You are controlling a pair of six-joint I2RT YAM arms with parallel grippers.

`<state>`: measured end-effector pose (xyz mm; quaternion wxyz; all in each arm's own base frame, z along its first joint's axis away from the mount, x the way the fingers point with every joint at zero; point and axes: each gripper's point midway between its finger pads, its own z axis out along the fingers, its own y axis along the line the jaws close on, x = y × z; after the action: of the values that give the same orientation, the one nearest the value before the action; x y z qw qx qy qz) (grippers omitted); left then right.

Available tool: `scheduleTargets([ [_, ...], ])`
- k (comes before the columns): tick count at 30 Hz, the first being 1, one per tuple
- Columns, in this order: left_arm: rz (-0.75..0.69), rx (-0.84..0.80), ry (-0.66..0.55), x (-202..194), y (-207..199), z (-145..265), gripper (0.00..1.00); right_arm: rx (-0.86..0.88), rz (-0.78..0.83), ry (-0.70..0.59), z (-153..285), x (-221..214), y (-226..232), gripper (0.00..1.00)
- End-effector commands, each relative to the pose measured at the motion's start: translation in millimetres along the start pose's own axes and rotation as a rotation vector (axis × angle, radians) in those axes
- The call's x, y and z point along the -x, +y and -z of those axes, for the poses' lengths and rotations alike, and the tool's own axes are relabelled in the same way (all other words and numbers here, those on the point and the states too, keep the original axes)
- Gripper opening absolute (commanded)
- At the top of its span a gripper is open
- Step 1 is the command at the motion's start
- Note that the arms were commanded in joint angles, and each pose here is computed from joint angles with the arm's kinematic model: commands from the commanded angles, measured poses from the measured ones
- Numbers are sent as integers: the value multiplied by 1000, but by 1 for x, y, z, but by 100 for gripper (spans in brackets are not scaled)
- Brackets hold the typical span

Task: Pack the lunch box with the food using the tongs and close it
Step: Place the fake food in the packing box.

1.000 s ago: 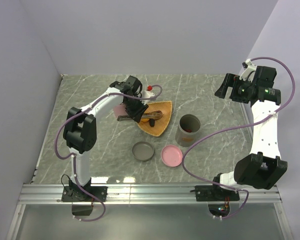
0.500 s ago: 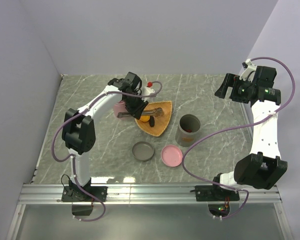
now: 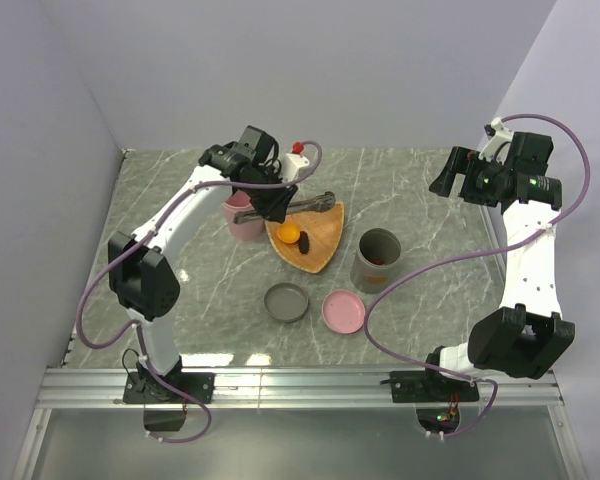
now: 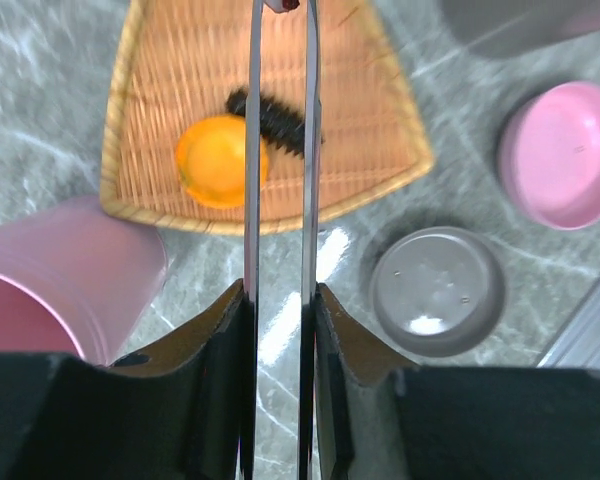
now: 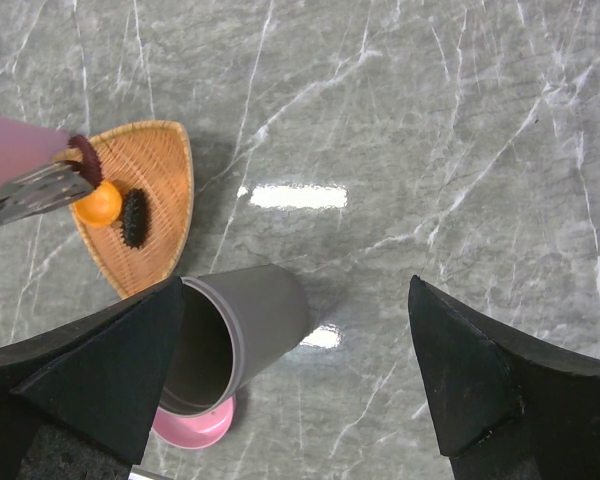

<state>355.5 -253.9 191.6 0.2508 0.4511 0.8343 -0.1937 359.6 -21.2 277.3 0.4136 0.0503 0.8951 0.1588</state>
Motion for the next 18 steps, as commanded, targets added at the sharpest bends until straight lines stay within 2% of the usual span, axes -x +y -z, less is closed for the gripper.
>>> scheduleTargets([
  [1,-72,-31,-181,51,-34,52,0,7,18,-44,5,14,1,100],
  [10,-178,-149,-252,80,-110,72,0,5,21,-49,6,16,2,100],
  [18,-215,-221,-182,65,-146,49,2,-9,25,-58,9,17,1,100],
])
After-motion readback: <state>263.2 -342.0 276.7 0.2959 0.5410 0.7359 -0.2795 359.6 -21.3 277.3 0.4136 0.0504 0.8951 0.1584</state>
